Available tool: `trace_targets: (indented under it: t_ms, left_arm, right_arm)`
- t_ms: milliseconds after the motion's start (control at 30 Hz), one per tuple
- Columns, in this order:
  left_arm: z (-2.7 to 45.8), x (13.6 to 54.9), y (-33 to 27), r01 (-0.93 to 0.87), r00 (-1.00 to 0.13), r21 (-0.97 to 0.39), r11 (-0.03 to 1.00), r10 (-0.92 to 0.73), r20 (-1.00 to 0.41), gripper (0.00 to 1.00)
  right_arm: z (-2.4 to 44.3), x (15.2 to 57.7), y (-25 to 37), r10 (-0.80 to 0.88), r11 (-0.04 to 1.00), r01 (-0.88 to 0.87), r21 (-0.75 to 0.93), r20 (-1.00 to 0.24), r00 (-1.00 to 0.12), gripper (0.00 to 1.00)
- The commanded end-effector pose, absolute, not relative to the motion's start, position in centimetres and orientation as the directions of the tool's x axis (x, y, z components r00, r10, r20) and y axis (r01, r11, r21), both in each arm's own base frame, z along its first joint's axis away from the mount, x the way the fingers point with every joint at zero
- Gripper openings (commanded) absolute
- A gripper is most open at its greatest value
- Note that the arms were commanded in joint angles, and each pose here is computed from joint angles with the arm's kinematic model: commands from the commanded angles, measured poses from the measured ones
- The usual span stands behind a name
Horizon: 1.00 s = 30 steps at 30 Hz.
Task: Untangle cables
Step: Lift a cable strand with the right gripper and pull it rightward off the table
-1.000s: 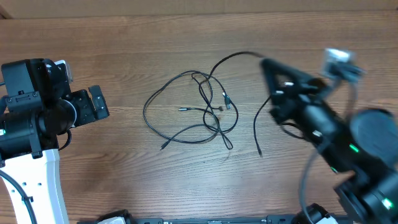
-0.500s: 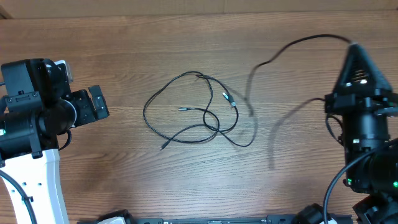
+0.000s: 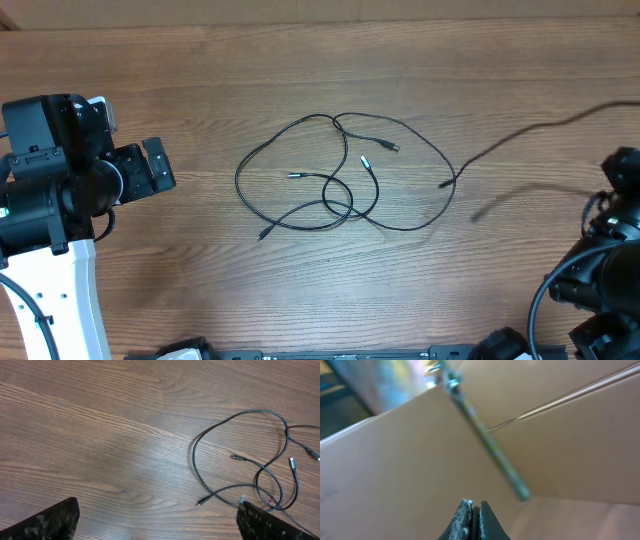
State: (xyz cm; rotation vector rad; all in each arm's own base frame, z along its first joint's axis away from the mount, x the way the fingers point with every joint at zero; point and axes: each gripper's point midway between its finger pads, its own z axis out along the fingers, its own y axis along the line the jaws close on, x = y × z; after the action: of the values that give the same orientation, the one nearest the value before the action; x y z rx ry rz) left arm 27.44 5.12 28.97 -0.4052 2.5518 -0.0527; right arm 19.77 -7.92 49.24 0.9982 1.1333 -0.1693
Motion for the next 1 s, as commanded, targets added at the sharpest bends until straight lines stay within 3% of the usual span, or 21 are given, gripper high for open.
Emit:
trace_targets:
  t_ms: [0,200,333,533,667,800,967]
  left_arm:
    - [29.6,27.3,5.3,-0.281,-0.790,-0.116,0.953,-0.298,-0.535,1.00]
    - [29.6,27.3,5.3,-0.281,-0.790,-0.116,0.953,-0.298,-0.535,1.00]
    - [29.6,27.3,5.3,-0.281,-0.790,-0.116,0.953,-0.298,-0.535,1.00]
    - [29.6,27.3,5.3,-0.281,-0.790,-0.116,0.953,-0.298,-0.535,1.00]
    - [29.6,27.3,5.3,-0.281,-0.790,-0.116,0.953,-0.298,-0.535,1.00]
    - [29.6,27.3,5.3,-0.281,-0.790,-0.116,0.953,-0.298,-0.535,1.00]
    - [29.6,27.3,5.3,-0.281,-0.790,-0.116,0.953,-0.298,-0.535,1.00]
  right_arm:
    - [49.6,17.6,-9.6,0.301,0.506,0.662,0.553,-0.832,0.465,0.04]
    - [49.7,19.2,-8.2,0.311,0.604,0.608,0.515,-0.855,0.415,0.04]
    - [49.2,22.2,-4.8,0.345,0.769,0.451,0.452,-0.889,0.303,0.04]
    - [47.1,24.9,0.7,0.465,0.854,0.198,0.482,-0.876,0.127,0.04]
    - [45.0,27.1,6.7,0.563,0.825,-0.011,0.566,-0.822,-0.081,0.04]
    - [44.8,28.5,12.8,0.542,0.772,-0.234,0.591,-0.804,-0.244,0.04]
    - [46.7,28.3,20.0,0.426,0.626,-0.569,0.534,-0.845,-0.324,0.04]
